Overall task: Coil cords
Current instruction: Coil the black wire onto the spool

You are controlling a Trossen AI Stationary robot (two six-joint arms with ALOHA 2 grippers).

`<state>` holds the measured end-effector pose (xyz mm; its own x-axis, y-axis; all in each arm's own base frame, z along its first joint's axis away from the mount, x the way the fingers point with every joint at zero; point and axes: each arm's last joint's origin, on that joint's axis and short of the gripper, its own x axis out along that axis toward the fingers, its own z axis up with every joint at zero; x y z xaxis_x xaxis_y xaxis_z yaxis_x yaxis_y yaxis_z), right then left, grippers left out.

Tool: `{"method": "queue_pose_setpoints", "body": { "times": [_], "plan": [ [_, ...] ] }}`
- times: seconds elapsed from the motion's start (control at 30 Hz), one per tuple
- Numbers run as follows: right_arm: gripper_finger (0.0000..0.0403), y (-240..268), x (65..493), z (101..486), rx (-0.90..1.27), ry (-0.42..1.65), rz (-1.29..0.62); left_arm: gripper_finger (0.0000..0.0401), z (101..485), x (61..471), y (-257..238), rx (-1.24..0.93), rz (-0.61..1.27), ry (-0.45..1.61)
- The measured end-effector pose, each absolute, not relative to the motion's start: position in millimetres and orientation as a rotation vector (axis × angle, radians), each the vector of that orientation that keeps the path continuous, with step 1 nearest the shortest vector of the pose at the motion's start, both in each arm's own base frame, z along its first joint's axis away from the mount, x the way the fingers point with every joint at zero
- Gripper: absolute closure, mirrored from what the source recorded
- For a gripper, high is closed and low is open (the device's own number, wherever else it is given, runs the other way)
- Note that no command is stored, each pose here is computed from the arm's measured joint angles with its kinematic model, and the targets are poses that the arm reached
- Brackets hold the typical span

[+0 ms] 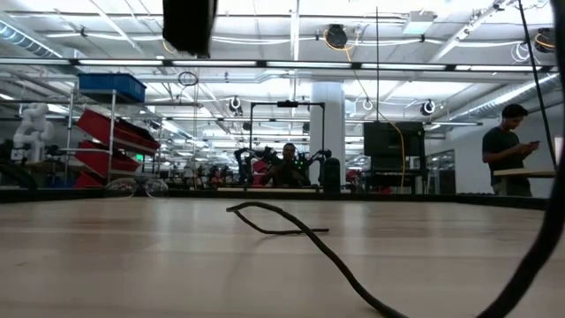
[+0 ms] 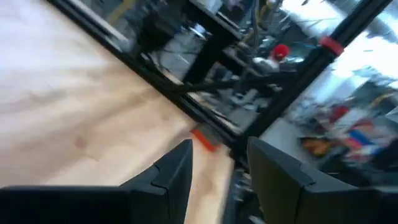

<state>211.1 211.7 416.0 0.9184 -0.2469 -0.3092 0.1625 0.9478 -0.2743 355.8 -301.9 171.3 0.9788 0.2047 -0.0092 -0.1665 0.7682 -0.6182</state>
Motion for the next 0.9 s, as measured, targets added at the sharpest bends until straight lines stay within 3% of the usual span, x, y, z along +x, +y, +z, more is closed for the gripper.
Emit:
{"method": "queue_pose_setpoints", "body": {
  "times": [0.27, 0.47, 0.9],
  "plan": [
    [0.0403, 211.5, 210.9, 415.6, -0.248, 0.351, -0.213, 0.0242, 197.1, 343.7, -293.7, -0.277, 0.308, 0.068],
    [0.0403, 212.0, 210.8, 414.8, -0.241, 0.363, -0.194, 0.0242, 198.4, 345.6, -293.2, 0.034, 0.233, 0.124],
    [0.0403, 212.0, 210.9, 414.9, -0.24, 0.362, -0.194, 0.0193, 197.4, 362.6, -274.5, 0.116, 0.205, 0.151]
  ]
}}
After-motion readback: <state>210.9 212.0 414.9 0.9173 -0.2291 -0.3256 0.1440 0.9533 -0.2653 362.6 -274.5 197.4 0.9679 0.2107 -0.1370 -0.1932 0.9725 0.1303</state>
